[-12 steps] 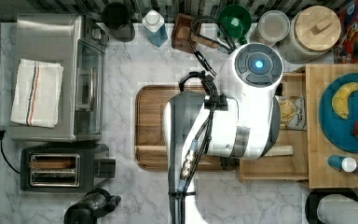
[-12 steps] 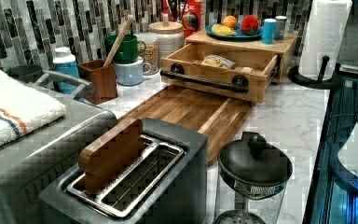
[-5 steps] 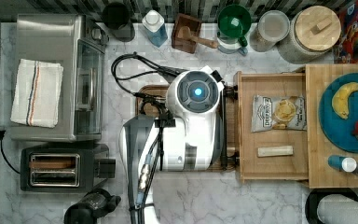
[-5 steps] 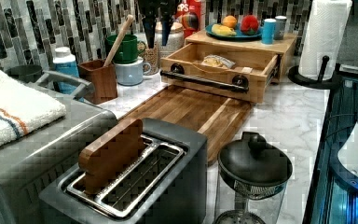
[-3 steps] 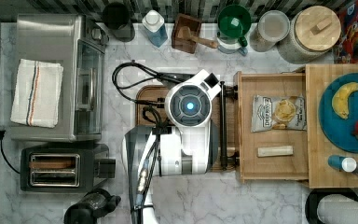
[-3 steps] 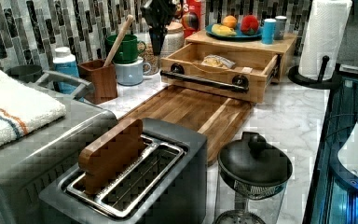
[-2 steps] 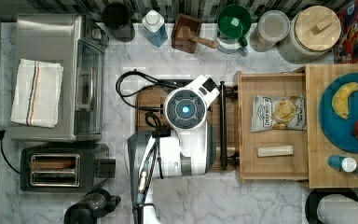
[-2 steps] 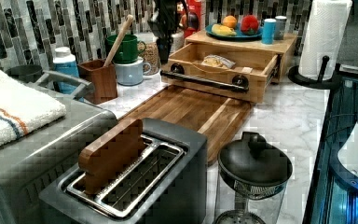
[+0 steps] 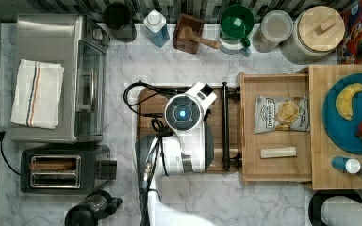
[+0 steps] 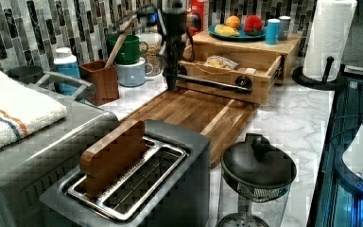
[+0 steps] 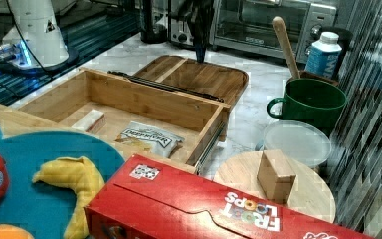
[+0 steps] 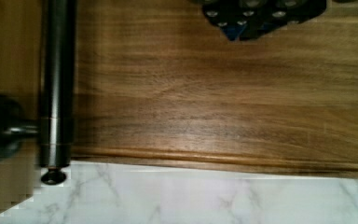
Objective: Close the drawer.
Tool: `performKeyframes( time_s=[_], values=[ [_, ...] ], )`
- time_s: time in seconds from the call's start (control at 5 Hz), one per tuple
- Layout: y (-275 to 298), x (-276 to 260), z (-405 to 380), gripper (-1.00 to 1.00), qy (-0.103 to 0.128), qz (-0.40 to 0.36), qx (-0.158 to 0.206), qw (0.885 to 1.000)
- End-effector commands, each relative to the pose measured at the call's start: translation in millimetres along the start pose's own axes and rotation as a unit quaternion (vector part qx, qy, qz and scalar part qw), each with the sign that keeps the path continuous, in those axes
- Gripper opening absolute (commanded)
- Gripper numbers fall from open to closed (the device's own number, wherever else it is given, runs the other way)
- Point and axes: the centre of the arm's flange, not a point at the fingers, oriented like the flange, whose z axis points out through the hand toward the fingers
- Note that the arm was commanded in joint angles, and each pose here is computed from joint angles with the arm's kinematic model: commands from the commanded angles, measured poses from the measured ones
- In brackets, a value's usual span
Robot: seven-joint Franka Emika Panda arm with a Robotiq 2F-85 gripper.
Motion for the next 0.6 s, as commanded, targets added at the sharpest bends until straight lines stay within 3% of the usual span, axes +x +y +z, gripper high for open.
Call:
performKeyframes(
  time_s=[0.2, 0.4, 0.6],
  values=[
    [1.0, -22.5, 27.3, -1.00, -0.007, -0.017, -0.004, 1.000],
    [2.4, -20.8, 14.4, -1.00, -0.008, -0.014, -0.009, 1.000],
    [10.0, -14.6, 13.3, -1.00, 0.008, -0.014, -0.016, 1.000]
  ],
)
